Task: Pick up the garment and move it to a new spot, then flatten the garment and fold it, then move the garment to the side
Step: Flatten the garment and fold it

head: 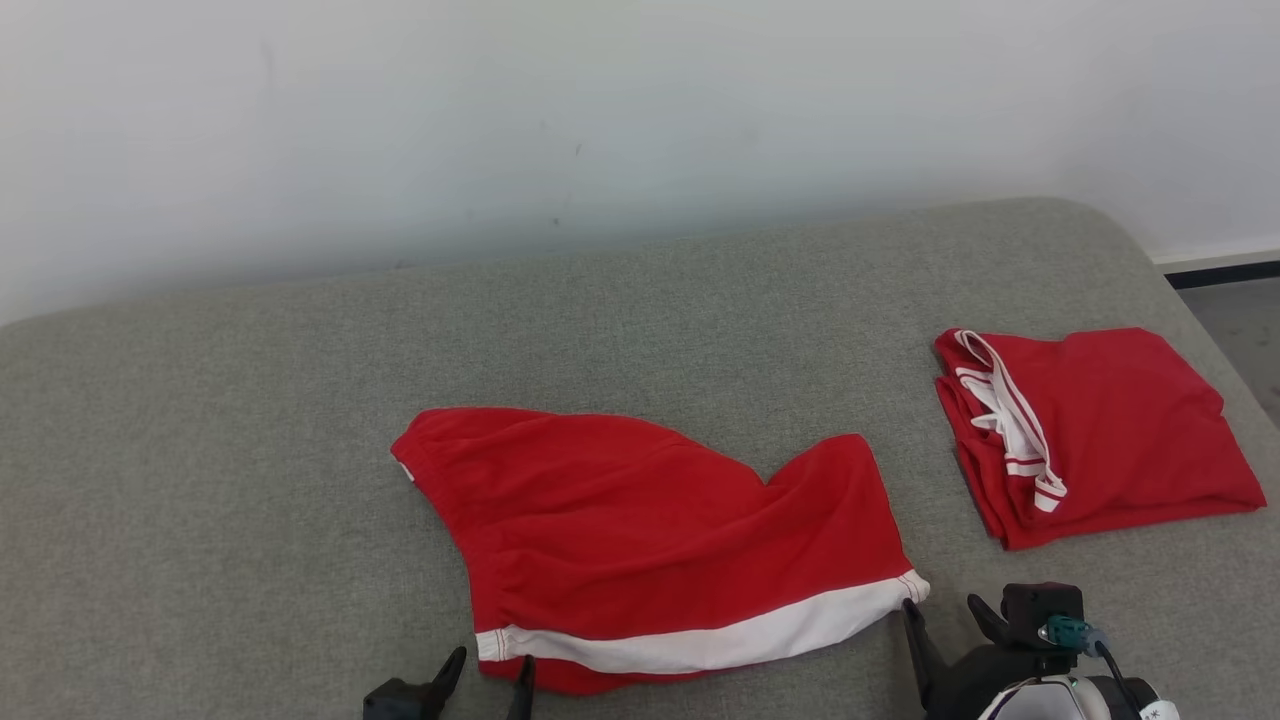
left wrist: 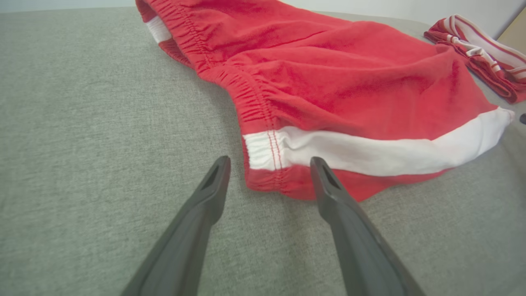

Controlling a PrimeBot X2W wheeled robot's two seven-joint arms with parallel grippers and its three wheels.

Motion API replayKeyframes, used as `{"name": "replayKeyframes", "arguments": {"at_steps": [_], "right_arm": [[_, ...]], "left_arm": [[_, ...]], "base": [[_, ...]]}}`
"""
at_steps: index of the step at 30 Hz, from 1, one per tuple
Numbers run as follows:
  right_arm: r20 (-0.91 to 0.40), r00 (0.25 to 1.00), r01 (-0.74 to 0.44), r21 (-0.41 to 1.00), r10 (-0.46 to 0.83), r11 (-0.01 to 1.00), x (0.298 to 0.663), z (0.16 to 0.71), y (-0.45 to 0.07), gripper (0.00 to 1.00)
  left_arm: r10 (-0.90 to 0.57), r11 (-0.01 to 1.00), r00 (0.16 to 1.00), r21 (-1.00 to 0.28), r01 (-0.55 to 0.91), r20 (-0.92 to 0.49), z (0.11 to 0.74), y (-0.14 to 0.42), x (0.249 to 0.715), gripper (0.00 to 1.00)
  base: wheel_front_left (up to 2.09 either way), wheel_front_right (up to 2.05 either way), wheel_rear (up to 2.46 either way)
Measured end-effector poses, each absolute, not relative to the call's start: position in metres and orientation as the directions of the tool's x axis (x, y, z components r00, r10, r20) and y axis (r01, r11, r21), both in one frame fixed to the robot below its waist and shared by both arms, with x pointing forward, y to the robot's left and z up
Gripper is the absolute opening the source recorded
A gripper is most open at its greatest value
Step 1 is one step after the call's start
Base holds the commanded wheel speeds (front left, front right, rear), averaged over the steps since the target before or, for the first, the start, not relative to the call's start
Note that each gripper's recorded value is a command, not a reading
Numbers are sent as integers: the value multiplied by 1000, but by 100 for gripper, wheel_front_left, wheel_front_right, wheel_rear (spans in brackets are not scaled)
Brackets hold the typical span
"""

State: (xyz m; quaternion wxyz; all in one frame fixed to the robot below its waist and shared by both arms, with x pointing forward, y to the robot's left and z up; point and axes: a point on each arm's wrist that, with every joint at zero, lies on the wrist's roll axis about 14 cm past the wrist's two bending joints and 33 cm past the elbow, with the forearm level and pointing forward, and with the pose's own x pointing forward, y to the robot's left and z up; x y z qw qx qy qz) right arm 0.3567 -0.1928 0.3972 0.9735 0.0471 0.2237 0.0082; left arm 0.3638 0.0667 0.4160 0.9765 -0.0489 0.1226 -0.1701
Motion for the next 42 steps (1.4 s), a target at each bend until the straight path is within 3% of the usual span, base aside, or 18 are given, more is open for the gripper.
{"name": "replayKeyframes", "arguments": {"at_steps": [18,19,20,21,24,26,27,28,29,30,37,42], "right_arm": [[-498,864,-28,100,75,995,370,380,-180,100],[-499,863,-29,102,76,994,370,380,-179,100],[-500,863,-30,101,77,994,371,379,-179,100],[-501,862,-30,101,77,994,371,379,-179,100],[-507,858,-28,109,80,994,373,377,-178,100],[-510,856,-29,112,82,993,374,376,-177,100],[-512,855,-30,111,83,993,375,376,-177,83],[-512,855,-31,113,85,993,375,375,-177,29],[-511,855,-33,114,87,993,377,376,-176,29],[-511,855,-37,113,90,993,378,376,-175,0],[-452,887,-30,150,95,988,389,387,-171,0],[-308,946,-19,243,96,970,407,425,-167,0]], "left_arm": [[-364,931,904,-131,342,-224,418,62,375,100],[-364,930,904,-132,342,-224,418,61,375,93],[-368,929,902,-133,346,-224,418,61,375,79],[-370,928,902,-133,348,-224,418,60,375,40],[-373,927,900,-134,351,-224,418,60,375,0],[-378,925,898,-135,355,-227,417,59,375,0],[-382,923,896,-138,358,-229,416,58,375,0],[-383,923,894,-139,360,-231,415,58,374,0],[-384,922,894,-140,360,-233,415,58,374,0],[-385,922,892,-142,361,-235,414,58,374,0],[-386,919,899,-168,356,-208,421,57,378,0],[-383,911,918,-203,358,-100,454,56,390,0]], "base": [[0,0,0],[0,0,0],[0,0,0],[0,0,0],[0,0,0],[0,0,0],[0,0,0],[0,0,0],[0,0,0],[0,0,0],[0,0,0],[0,0,0]]}}
